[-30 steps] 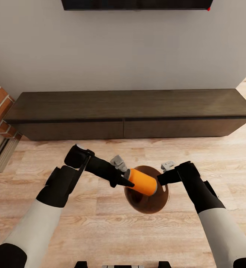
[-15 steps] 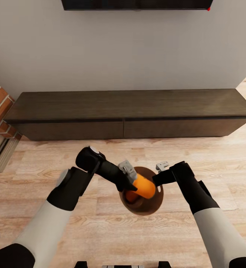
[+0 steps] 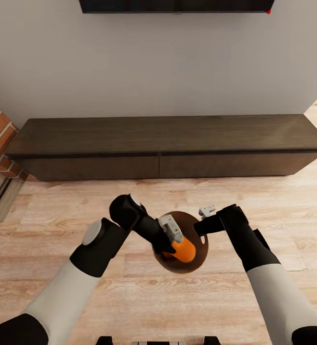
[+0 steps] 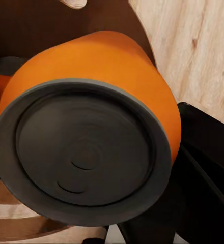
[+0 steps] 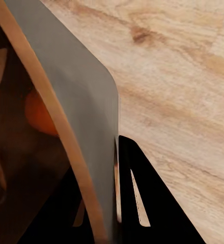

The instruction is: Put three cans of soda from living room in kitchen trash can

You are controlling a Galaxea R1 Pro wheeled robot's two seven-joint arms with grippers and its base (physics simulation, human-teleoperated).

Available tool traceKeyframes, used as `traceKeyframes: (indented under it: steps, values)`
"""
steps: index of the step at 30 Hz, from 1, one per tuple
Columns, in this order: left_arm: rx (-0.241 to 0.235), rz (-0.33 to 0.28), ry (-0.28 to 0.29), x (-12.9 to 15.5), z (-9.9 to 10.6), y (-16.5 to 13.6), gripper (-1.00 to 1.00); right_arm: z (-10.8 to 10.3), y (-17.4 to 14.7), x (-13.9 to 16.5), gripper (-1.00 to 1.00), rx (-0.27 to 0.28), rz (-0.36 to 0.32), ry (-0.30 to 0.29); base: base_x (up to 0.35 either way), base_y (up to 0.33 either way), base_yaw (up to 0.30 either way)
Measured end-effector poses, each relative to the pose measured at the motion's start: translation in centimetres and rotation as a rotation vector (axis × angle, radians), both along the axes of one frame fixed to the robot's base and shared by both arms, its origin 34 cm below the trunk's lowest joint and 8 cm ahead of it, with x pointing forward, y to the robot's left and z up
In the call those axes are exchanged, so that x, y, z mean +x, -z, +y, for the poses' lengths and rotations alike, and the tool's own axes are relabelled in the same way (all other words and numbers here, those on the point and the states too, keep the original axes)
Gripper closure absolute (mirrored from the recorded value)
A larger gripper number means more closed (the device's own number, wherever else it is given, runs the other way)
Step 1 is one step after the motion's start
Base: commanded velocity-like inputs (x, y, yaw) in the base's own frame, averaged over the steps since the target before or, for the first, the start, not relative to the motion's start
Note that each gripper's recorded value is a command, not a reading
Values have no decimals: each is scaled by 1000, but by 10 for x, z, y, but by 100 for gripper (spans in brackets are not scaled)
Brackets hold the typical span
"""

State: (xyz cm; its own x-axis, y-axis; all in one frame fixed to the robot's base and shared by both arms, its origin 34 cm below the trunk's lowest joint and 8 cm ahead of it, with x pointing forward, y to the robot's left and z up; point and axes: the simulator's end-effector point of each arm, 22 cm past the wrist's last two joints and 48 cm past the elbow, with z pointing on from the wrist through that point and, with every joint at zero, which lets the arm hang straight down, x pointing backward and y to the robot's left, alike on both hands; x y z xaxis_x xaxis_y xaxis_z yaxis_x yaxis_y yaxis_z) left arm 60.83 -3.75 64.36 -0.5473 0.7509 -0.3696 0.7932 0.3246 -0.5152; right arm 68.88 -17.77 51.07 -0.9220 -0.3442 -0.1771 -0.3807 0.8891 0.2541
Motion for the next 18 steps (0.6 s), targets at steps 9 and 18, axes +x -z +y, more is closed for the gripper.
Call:
traceKeyframes:
  steps: [9, 18]
  values:
    - [76, -40, 3, 5, 6, 11, 100, 22, -2, -2, 100, 16, -4, -36, 0, 0, 0]
    - [143, -27, -9, 4, 16, 34, 100, 36, -5, -2, 100, 40, -5, -42, 0, 0, 0]
